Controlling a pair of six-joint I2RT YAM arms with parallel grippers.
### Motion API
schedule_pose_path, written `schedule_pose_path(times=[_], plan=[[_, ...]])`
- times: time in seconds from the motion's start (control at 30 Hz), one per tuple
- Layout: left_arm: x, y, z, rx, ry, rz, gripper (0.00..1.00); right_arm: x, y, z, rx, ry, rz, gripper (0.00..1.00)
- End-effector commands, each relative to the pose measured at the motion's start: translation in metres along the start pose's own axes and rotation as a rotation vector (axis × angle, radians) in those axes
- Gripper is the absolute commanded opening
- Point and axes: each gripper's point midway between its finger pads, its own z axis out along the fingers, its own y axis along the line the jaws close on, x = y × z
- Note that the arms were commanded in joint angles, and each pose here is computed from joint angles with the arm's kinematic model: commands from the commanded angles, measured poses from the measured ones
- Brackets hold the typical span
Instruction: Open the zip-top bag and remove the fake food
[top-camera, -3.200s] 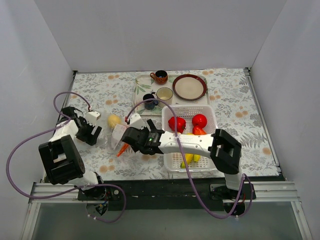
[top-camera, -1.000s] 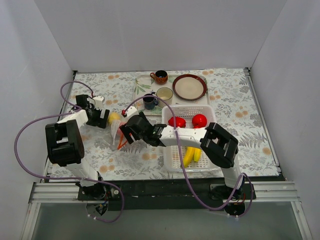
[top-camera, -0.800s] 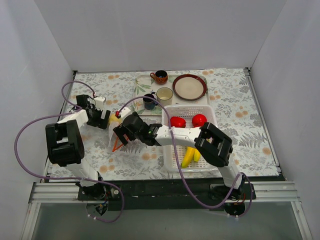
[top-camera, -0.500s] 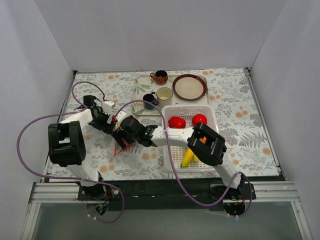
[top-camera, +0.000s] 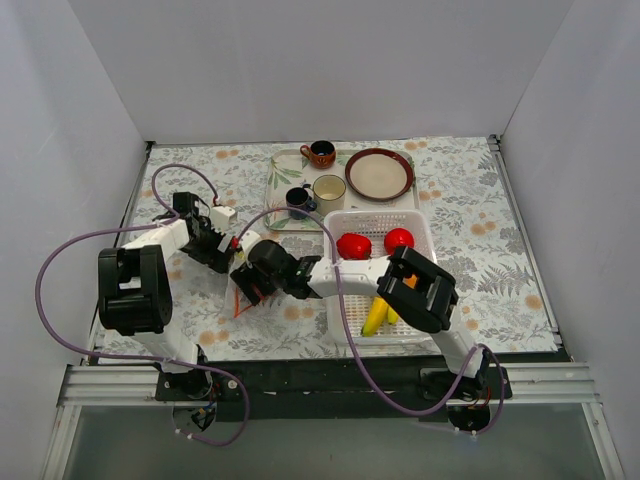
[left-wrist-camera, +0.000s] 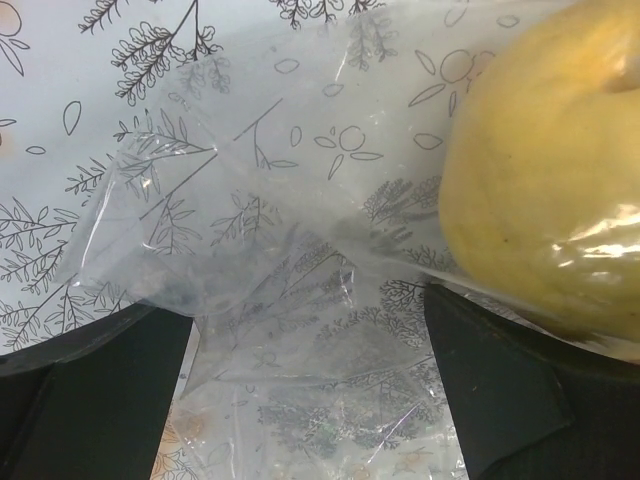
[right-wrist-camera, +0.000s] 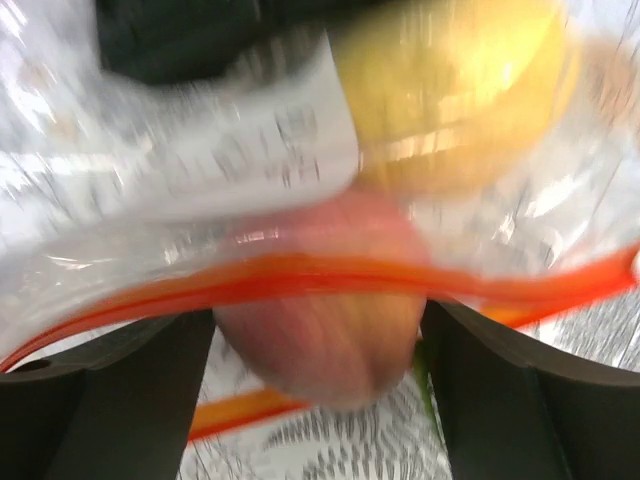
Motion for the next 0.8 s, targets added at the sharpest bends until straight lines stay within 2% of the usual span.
schedule_pose_path(times=[0.0,0.13,0.17,0.23,0.27,0.3,0.37,0.47,0.57,0.67,0.7,0.77], plan=[[0.018,-0.013,0.004,0.029,0.062,-0.03,0.98,0.002,0.002,-0.026,-0.001,-0.019,0.026,0.84],[0.015,-0.006,0.004,-0.007,0.061,-0.06,0.98,-0.002,-0.003,-0.041,0.024,-0.024,0.03,0.72],[0.011,-0.004,0.003,-0.021,0.041,-0.068,0.98,-0.01,-0.005,-0.049,0.035,-0.036,0.029,0.62],[0.008,-0.002,-0.001,-0.045,0.011,-0.06,0.98,-0.023,-0.009,-0.062,0.06,-0.064,0.023,0.49],[0.006,-0.003,-0.001,-0.041,0.0,-0.054,0.98,-0.043,-0.009,-0.08,0.059,-0.116,0.016,0.35],[0.007,-0.004,0.0,-0.036,0.001,-0.056,0.98,-0.045,-0.017,-0.088,0.096,-0.129,0.014,0.24],[0.012,-0.004,0.004,-0.034,0.022,-0.063,0.98,-0.068,-0.024,-0.117,0.125,-0.195,0.021,0.08],[0.02,-0.005,0.009,-0.038,0.046,-0.068,0.98,-0.078,-0.04,-0.151,0.201,-0.217,0.012,0.08],[0.021,-0.003,0.011,-0.046,0.045,-0.067,0.98,-0.069,-0.063,-0.186,0.316,-0.191,0.03,0.1],[0.022,-0.005,0.014,-0.037,0.053,-0.083,0.98,-0.049,-0.104,-0.232,0.532,-0.211,0.115,0.13],[0.02,-0.005,0.013,-0.032,0.047,-0.087,0.98,-0.045,-0.127,-0.252,0.653,-0.243,0.152,0.14],[0.02,-0.008,0.012,-0.019,0.049,-0.1,0.98,-0.022,-0.147,-0.277,0.72,-0.249,0.249,0.15]])
